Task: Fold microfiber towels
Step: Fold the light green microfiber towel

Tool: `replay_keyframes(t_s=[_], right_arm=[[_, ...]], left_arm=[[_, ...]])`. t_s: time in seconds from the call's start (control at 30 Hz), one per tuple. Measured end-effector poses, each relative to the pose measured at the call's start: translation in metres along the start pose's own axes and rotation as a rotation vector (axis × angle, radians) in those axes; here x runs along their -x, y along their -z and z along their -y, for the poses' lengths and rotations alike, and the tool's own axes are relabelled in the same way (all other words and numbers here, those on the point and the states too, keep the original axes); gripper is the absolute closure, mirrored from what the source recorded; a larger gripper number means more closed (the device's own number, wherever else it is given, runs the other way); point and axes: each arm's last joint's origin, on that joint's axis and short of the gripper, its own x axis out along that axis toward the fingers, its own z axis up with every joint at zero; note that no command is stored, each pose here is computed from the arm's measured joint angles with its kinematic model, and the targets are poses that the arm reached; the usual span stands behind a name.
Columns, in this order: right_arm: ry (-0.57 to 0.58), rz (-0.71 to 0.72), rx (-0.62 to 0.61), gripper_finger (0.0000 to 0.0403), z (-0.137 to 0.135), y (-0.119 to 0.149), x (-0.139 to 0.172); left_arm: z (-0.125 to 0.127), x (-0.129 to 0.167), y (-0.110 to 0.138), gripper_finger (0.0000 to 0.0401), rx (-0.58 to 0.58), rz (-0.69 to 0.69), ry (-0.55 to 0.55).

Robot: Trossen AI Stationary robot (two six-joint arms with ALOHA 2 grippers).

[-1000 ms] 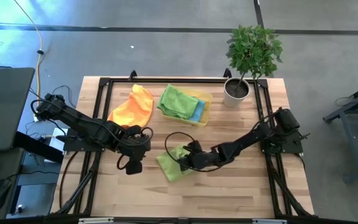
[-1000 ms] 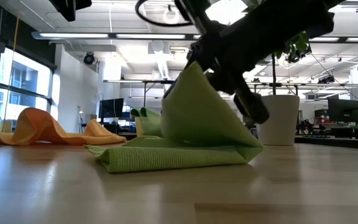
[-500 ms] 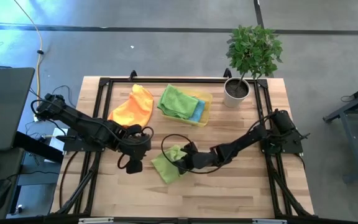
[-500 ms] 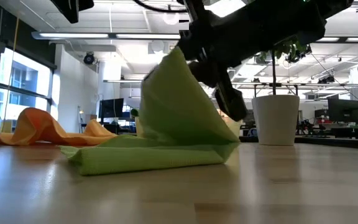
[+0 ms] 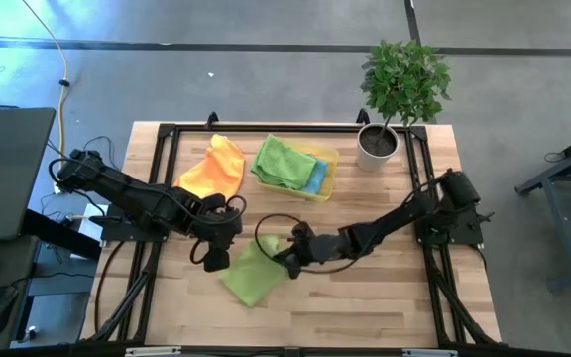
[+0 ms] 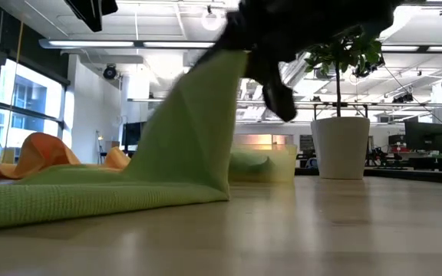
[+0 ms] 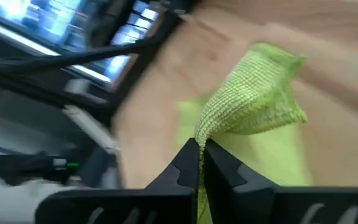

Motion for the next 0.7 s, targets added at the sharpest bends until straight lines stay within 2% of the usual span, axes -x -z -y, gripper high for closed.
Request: replay_keyframes(t_s=[0.23, 0.57, 0.7], right_arm=[[0.262, -0.091, 0.038, 0.0402, 0.010, -0.033, 0.041], [0.493, -0.094, 0.054, 0.0402, 0.009, -0.064, 0.118], [0.536, -0.098, 0.015, 0.0402, 0.010, -0.067, 0.132]], left_arm=[[0.001, 0.003, 0.002, 0.0295, -0.006, 0.008, 0.008], [0.001, 0.003, 0.002, 0.0295, -0.006, 0.002, 0.005], [0.001, 0.003, 0.002, 0.0295, -0.007, 0.002, 0.004]])
